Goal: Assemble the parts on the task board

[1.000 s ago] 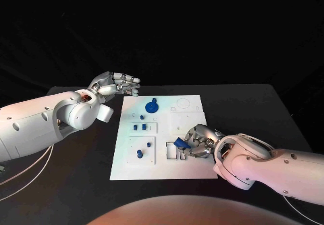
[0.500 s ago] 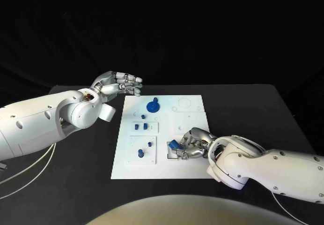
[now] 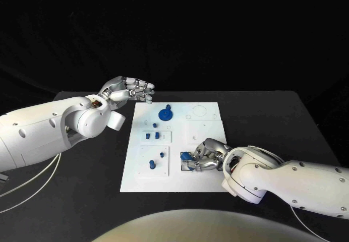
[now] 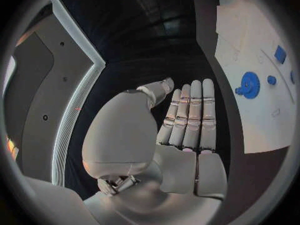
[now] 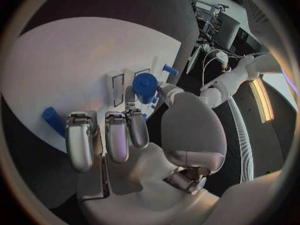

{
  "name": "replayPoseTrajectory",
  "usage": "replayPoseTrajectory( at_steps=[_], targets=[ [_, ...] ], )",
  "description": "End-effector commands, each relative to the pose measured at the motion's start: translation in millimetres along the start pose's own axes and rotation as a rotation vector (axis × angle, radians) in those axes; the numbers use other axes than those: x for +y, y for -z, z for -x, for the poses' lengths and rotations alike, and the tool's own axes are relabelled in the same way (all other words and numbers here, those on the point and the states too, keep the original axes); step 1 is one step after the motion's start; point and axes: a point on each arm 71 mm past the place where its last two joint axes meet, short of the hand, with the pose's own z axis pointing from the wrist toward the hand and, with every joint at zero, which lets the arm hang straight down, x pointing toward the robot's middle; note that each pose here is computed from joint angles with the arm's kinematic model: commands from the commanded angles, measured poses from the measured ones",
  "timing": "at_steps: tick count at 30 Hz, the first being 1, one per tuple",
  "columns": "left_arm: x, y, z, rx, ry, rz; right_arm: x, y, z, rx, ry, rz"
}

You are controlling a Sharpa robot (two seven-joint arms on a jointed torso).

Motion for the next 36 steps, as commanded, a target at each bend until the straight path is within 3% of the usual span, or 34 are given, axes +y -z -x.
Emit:
replayPoseTrajectory(
  at_steps=[1,15,36],
  targets=[
    [-1.0,-0.5,-2.2,0.017,0.011,-0.005,-1.6,-0.8,0.0,-0.003,0.022,-0.016],
    [-0.8,-0.2,-1.2,0.013,0.010,-0.004,-2.6,-1.5,3.3,-0.038,0.065,-0.015],
    [-0.7,0.3,-0.1,0.010,0.009,-0.002,3.4,6.4,-2.5,0.021,0.089,0.042]
  ],
)
